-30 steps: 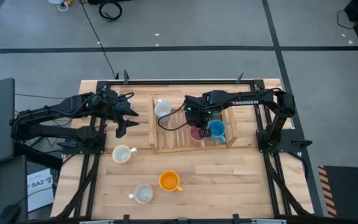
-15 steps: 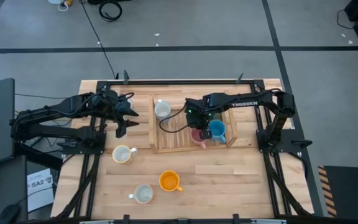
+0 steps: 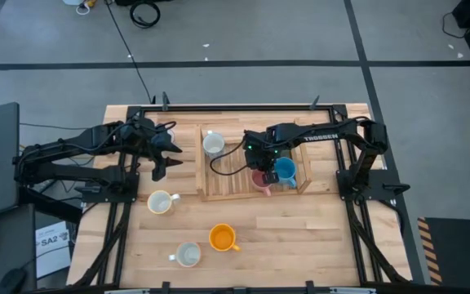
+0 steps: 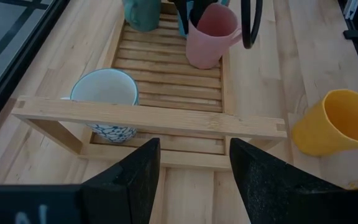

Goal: Place coffee mugs
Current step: Put the pink cup on the shelf

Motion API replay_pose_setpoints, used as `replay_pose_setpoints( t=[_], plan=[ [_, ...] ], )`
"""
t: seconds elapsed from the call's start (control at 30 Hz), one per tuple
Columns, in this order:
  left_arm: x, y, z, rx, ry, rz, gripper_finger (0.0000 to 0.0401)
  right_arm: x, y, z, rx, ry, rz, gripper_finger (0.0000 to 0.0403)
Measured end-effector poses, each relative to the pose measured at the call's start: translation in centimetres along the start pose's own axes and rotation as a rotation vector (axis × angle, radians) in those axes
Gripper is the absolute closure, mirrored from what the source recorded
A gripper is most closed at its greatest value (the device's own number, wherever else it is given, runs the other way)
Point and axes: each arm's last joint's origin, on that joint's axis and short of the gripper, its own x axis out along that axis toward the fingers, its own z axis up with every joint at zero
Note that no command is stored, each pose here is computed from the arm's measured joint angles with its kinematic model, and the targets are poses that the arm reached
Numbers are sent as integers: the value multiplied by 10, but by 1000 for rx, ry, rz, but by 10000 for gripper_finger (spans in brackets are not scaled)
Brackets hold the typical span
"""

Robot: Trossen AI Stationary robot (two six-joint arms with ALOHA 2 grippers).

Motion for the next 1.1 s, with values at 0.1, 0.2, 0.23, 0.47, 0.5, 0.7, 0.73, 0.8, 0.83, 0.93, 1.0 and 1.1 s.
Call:
replay_pose_setpoints(
  t=[0.1,0.2,0.23,0.47,0.5,0.7,0.73,0.8,0.83,0.93,1.0,1.1],
  plan=[
    [0,0,0,0,0,0,200,0,0,0,0,0,0,352],
    [0,0,0,0,0,-1,200,0,0,0,0,-1,0,352],
    [0,0,0,0,0,-1,200,0,0,0,0,-1,0,352],
    [0,0,0,0,0,0,200,0,0,0,0,-1,-1,340],
    [0,0,0,0,0,0,200,0,0,0,0,-1,-1,337],
    [0,0,0,0,0,0,200,0,0,0,0,-1,-1,306],
    [0,0,0,0,0,0,200,0,0,0,0,-1,-1,299],
    [0,0,0,0,0,0,200,0,0,0,0,-1,-1,288],
    [0,0,0,0,0,-1,200,0,0,0,0,-1,-2,282],
    [0,0,0,0,0,0,200,0,0,0,0,0,-3,268],
    [0,0,0,0,0,-1,200,0,0,0,0,0,-3,261],
    [0,0,0,0,0,-1,200,0,0,0,0,0,-3,254]
  ],
)
